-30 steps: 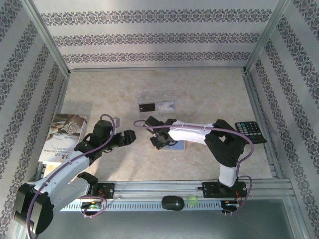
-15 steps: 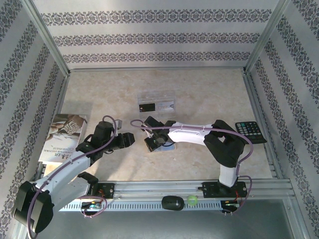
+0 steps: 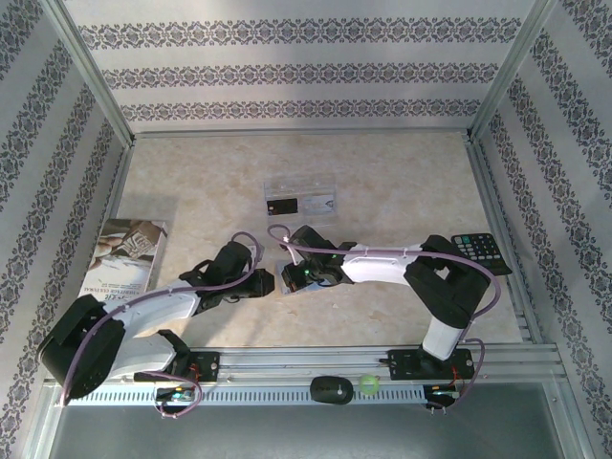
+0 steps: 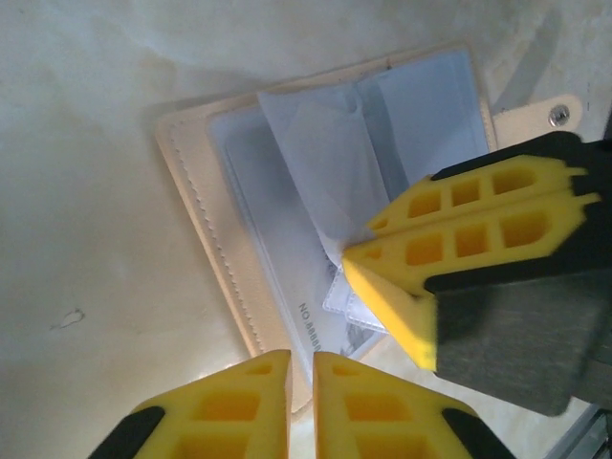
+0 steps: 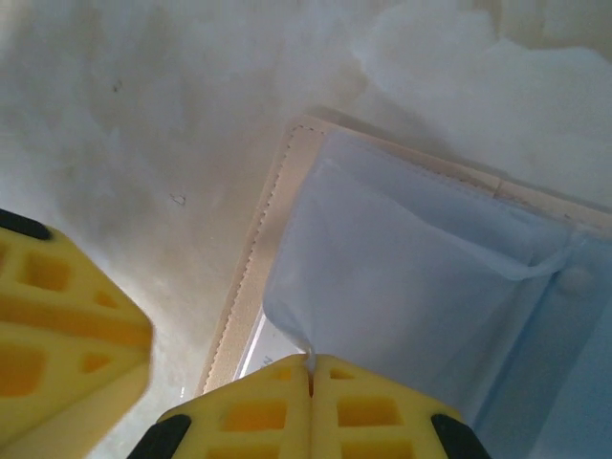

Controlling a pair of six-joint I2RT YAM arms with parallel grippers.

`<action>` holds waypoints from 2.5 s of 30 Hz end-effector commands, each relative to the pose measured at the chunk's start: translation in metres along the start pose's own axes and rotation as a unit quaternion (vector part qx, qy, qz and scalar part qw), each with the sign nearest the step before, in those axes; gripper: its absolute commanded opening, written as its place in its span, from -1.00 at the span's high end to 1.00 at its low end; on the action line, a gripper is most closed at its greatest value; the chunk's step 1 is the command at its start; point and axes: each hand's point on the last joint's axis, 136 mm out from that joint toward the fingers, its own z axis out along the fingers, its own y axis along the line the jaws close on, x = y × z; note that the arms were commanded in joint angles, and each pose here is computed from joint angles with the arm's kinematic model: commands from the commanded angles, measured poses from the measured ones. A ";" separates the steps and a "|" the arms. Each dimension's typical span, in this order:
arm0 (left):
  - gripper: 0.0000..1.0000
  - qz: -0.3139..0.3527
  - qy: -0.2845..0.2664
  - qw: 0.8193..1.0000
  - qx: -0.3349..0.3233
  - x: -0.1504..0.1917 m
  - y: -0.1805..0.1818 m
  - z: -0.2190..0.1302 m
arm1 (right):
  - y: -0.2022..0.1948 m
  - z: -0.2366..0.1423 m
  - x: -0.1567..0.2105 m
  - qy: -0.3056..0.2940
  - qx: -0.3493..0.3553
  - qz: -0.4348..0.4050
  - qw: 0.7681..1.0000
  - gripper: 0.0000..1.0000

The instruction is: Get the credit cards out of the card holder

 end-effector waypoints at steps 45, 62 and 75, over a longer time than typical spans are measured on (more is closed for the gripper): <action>1.00 -0.078 0.038 0.991 -0.097 0.023 0.035 0.033 | -0.028 -0.034 0.002 -0.101 0.026 0.131 0.986 1.00; 1.00 -0.063 0.029 0.994 -0.079 0.023 0.026 0.029 | 0.009 -0.078 -0.030 -0.100 0.003 0.070 0.992 0.55; 1.00 -0.061 0.028 0.994 -0.082 0.023 0.027 0.028 | -0.072 -0.037 0.050 -0.017 0.114 0.208 0.971 0.86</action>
